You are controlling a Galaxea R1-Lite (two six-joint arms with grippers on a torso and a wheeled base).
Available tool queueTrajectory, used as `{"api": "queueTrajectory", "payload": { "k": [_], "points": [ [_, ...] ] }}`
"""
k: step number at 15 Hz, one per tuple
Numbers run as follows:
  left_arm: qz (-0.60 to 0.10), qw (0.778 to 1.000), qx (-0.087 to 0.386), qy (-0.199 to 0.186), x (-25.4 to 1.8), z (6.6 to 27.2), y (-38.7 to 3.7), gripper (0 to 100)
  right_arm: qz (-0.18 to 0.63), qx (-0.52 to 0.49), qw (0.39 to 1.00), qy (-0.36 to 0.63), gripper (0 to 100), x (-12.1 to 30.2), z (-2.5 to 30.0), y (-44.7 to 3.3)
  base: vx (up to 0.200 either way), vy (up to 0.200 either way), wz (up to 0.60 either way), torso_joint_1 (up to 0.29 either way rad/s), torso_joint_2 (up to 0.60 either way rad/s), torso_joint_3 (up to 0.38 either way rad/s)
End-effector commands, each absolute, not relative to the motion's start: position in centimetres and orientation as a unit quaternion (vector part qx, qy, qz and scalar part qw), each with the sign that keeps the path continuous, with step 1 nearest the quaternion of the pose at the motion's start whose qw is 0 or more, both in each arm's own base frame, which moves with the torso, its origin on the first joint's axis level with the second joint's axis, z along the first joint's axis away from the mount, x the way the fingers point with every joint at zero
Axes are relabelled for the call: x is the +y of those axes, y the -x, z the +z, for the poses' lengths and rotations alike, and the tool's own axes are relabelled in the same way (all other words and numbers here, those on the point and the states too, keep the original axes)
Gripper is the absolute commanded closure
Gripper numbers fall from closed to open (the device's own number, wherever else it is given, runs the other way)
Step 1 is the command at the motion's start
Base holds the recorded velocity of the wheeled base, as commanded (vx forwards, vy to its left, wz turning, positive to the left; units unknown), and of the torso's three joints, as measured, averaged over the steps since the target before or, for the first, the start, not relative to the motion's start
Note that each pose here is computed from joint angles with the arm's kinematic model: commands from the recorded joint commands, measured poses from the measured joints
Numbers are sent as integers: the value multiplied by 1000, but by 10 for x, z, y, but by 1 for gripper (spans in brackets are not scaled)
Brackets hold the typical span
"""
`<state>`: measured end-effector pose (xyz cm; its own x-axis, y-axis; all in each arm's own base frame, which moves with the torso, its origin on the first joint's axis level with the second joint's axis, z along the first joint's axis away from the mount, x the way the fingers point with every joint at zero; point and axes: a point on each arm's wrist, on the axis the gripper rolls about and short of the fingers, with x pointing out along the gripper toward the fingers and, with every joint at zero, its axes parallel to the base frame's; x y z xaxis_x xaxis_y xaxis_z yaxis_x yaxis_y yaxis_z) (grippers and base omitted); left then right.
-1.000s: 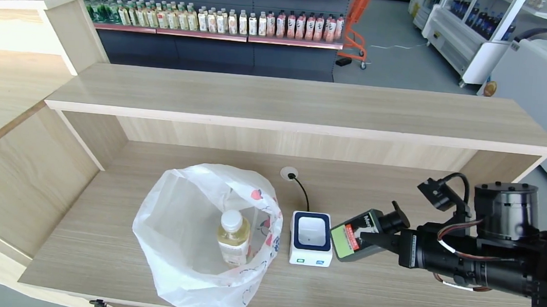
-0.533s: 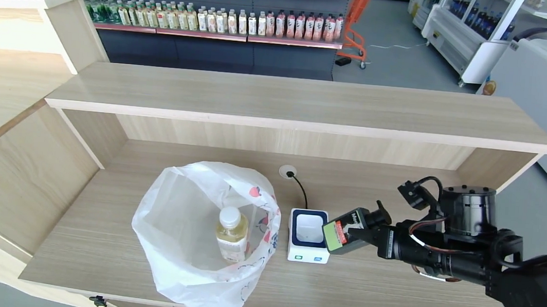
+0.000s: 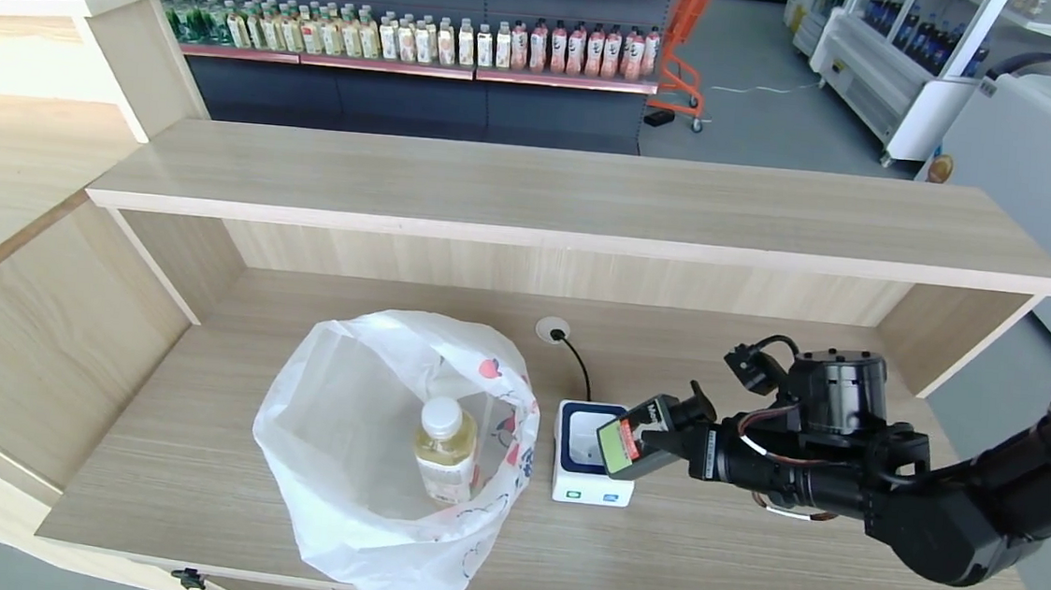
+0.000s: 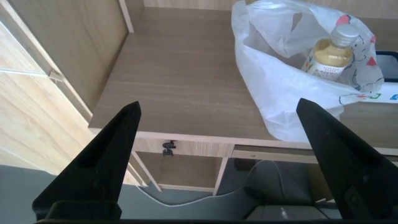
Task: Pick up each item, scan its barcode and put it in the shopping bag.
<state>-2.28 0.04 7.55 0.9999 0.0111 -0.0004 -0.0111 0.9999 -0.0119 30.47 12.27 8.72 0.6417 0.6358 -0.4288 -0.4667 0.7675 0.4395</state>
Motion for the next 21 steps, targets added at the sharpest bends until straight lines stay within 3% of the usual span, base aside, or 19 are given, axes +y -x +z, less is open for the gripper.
{"api": "queueTrajectory", "payload": {
  "k": [1, 13, 16, 21],
  "points": [
    [5, 1000, 0, 6, 0, 75, 23, 0, 311, 298, 890, -148, 100, 130, 80, -311, 0, 0, 0, 0, 0, 0],
    [5, 1000, 0, 6, 0, 75, 23, 0, 323, 298, 886, -147, 100, 146, 73, -319, 0, 0, 0, 0, 0, 0],
    [5, 1000, 0, 6, 0, 75, 23, 0, 331, 257, 893, -162, 100, 143, 105, -312, 0, 0, 0, 0, 0, 0],
    [5, 1000, -1, 8, 0, 76, 23, 0, 336, 165, 923, -95, 100, 118, 157, -261, 0, 40, 0, 0, 1, 0]
  ]
}}
